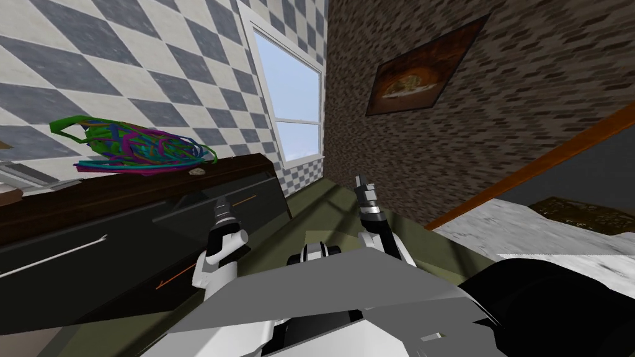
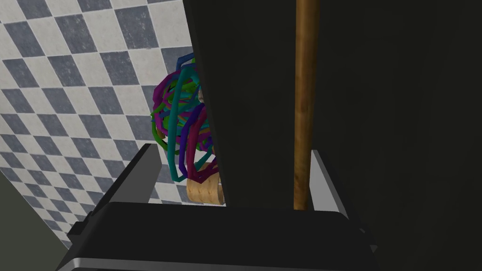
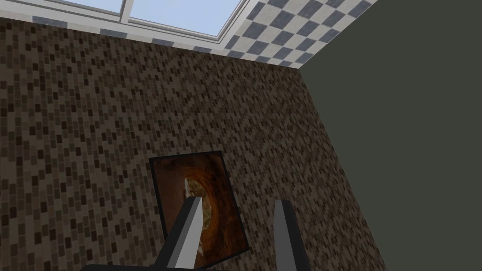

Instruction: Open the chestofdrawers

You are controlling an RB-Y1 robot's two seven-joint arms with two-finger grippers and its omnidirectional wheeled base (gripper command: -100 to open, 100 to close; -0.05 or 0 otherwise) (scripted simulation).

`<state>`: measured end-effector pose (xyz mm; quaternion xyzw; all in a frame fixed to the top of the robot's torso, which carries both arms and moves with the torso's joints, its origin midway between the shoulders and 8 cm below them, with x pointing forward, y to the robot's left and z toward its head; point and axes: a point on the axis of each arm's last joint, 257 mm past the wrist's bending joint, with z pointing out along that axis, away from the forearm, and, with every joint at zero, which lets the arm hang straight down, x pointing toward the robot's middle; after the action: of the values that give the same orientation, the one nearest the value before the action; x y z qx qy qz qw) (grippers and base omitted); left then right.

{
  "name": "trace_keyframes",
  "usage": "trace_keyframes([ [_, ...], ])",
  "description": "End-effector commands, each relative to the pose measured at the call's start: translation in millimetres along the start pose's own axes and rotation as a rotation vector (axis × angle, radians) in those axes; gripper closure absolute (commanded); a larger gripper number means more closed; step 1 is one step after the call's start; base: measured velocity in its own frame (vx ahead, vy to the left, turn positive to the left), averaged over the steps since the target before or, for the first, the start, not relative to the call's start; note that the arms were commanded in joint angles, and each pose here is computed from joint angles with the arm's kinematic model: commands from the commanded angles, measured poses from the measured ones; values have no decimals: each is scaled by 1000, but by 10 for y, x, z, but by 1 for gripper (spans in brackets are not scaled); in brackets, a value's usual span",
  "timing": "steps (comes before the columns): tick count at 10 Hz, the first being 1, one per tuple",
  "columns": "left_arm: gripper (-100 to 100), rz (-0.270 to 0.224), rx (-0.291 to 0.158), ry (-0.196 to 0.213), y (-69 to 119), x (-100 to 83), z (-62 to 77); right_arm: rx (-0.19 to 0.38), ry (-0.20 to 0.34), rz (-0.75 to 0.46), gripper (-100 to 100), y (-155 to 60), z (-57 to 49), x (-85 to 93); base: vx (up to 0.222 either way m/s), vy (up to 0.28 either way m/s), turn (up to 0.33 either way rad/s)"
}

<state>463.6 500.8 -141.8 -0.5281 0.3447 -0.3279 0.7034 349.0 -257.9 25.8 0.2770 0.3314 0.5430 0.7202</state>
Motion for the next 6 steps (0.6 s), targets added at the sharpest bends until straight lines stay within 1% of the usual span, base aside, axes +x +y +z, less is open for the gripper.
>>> trace_keyframes([
  [1, -100, -5, -30, -55, 72, -183, 149, 0, 0, 0, 0, 0, 0, 0, -180, -32, -399],
  [2, -100, -15, -17, -82, 0, -291, 202, 0, 0, 0, 0, 0, 1, 0, -149, -31, -223],
  [3, -100, -12, -21, -101, 22, -395, 192, 0, 0, 0, 0, 0, 0, 0, -49, -18, -18],
  [4, -100, -26, -44, -115, 68, -387, 276, 0, 0, 0, 0, -1, -1, -1, -100, -26, -315],
  [5, -100, -31, -41, -142, 53, -513, 288, 0, 0, 0, 0, 0, 0, 0, -110, -21, -205],
  [6, -100, -30, -43, -153, 68, -574, 278, 0, 0, 0, 0, -1, -1, -1, -42, -13, -15],
])
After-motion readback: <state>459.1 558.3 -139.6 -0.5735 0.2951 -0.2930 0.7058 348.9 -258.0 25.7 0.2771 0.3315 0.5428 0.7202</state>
